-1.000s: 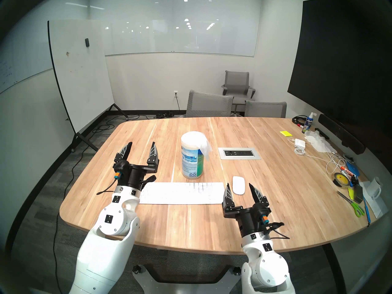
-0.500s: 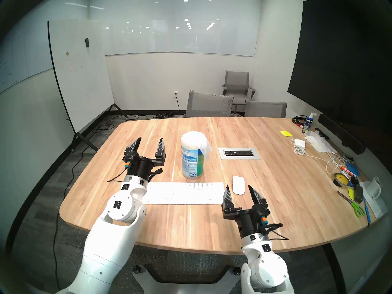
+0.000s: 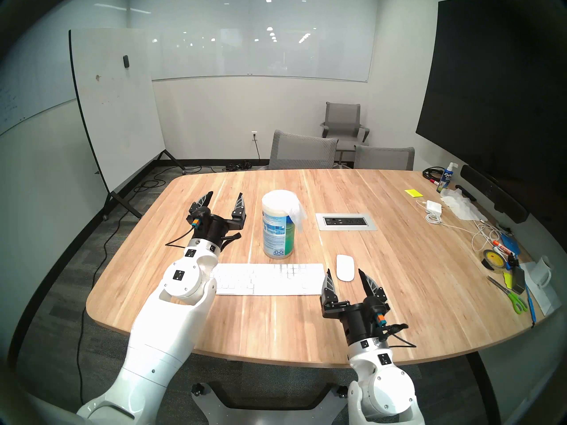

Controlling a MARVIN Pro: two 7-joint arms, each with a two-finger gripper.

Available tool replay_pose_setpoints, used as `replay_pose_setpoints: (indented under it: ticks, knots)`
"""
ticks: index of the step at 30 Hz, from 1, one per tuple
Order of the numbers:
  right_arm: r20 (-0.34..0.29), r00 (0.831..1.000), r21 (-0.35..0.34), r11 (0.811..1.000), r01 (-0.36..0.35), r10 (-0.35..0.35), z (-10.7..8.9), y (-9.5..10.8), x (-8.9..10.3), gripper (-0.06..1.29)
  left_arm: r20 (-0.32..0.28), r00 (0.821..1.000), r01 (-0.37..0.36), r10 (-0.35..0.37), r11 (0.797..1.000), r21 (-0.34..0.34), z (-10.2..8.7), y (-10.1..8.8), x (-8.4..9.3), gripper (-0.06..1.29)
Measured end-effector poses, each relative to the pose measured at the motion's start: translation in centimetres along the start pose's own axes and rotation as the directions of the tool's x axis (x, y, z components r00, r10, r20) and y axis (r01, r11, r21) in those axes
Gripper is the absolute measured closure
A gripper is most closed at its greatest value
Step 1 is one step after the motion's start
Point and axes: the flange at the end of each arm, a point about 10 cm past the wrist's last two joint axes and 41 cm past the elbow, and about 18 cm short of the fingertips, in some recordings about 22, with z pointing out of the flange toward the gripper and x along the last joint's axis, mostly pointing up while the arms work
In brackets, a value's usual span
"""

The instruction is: Wipe the keyboards and mice with a disinfecting wipe, then set the wipe down

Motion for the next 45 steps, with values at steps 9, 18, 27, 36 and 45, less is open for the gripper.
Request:
replay_pose_setpoints:
  ticks: [9, 18, 27, 36, 45]
  knots:
    - [0.004, 1.000, 0.000, 1.000, -0.001, 0.001, 0.0, 0.0, -0.2, -0.01, 0.017, 0.999, -0.028, 0.029, 0.999, -0.026, 2.6, -0.1, 0.1, -0.03]
    - [0.005, 1.000, 0.000, 1.000, -0.001, 0.001, 0.1, 0.0, -0.3, -0.01, 0.029, 0.998, -0.059, 0.060, 0.997, -0.052, 4.9, -0.2, 0.4, -0.03]
    - [0.009, 1.000, -0.001, 1.000, -0.002, 0.002, 0.1, 0.0, -0.5, -0.01, 0.027, 0.996, -0.087, 0.089, 0.993, -0.076, 7.3, -0.6, 1.3, -0.03]
    - [0.014, 1.000, -0.001, 1.000, -0.003, 0.003, 0.1, 0.1, -0.7, -0.01, 0.012, 0.994, -0.109, 0.111, 0.989, -0.098, 9.3, -0.8, 2.5, -0.03]
    - [0.014, 1.000, -0.001, 1.000, -0.003, 0.003, 0.2, 0.1, -0.8, -0.01, 0.037, 0.992, -0.120, 0.125, 0.986, -0.116, 11.3, -1.4, 2.5, 0.82]
